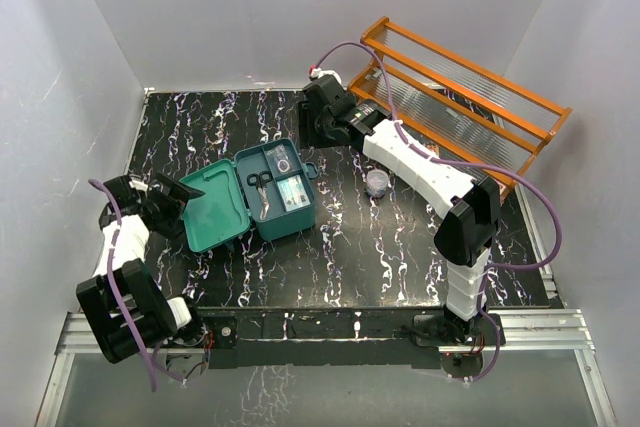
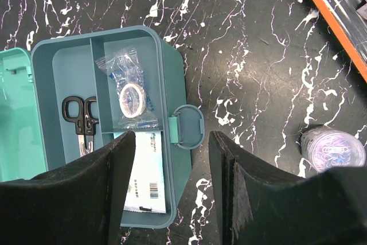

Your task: Organize the medicine kit

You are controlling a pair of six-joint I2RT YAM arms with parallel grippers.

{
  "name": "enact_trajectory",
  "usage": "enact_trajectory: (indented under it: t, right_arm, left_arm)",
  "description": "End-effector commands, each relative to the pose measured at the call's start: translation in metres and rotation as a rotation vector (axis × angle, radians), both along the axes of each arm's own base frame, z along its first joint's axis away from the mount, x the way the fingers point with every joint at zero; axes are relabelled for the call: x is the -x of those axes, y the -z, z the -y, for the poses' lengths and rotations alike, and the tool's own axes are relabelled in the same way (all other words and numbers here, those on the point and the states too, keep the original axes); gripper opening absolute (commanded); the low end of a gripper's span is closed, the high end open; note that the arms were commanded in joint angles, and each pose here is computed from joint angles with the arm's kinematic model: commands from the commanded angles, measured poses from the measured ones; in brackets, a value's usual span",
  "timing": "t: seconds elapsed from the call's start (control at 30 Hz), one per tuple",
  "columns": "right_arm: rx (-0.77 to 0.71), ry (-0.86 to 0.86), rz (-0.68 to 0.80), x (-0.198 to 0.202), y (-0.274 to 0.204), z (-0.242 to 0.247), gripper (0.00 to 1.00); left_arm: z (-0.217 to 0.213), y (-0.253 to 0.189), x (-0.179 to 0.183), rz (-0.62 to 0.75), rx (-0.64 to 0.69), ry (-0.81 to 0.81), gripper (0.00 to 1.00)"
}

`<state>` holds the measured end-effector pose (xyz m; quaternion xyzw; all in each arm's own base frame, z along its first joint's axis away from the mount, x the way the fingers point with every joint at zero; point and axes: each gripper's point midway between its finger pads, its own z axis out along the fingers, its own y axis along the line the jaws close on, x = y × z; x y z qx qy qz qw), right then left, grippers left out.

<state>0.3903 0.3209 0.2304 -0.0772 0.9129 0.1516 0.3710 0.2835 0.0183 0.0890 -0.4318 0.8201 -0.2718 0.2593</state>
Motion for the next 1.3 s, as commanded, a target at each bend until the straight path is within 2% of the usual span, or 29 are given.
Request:
enact_trajectory:
  t: [0.0, 0.13, 0.4, 0.67, 0.97, 1.27]
  right_arm:
    - [-0.051, -0.014, 0.067, -0.003, -0.026, -0.004, 0.52]
    - [-0.051, -0.008, 0.073, -0.004, -0.026, -0.003, 0.52]
    - [-0.034, -0.001, 0.081, -0.006, -0.026, 0.002, 0.52]
    - [0.017, 0.09, 0.084, -0.015, -0.019, 0.025, 0.52]
    - [0.058, 0.222, 0.063, -0.026, -0.006, 0.056, 0.51]
    - [0.05, 0.292, 0.043, -0.036, 0.003, 0.079, 0.51]
  left_arm:
    - [0.01, -0.019, -0.015, 0.163, 0.052, 0.052, 0.99]
    - [0.011, -0.011, -0.012, 0.159, 0.039, 0.069, 0.99]
    - [0.034, -0.076, -0.027, 0.426, 0.108, 0.257, 0.99]
    - [0.037, -0.111, -0.025, 0.479, 0.045, 0.371, 0.99]
    - [0.064, -0.162, -0.032, 0.603, 0.206, 0.505, 0.99]
    - [0.119, -0.186, -0.036, 0.606, 0.273, 0.726, 0.99]
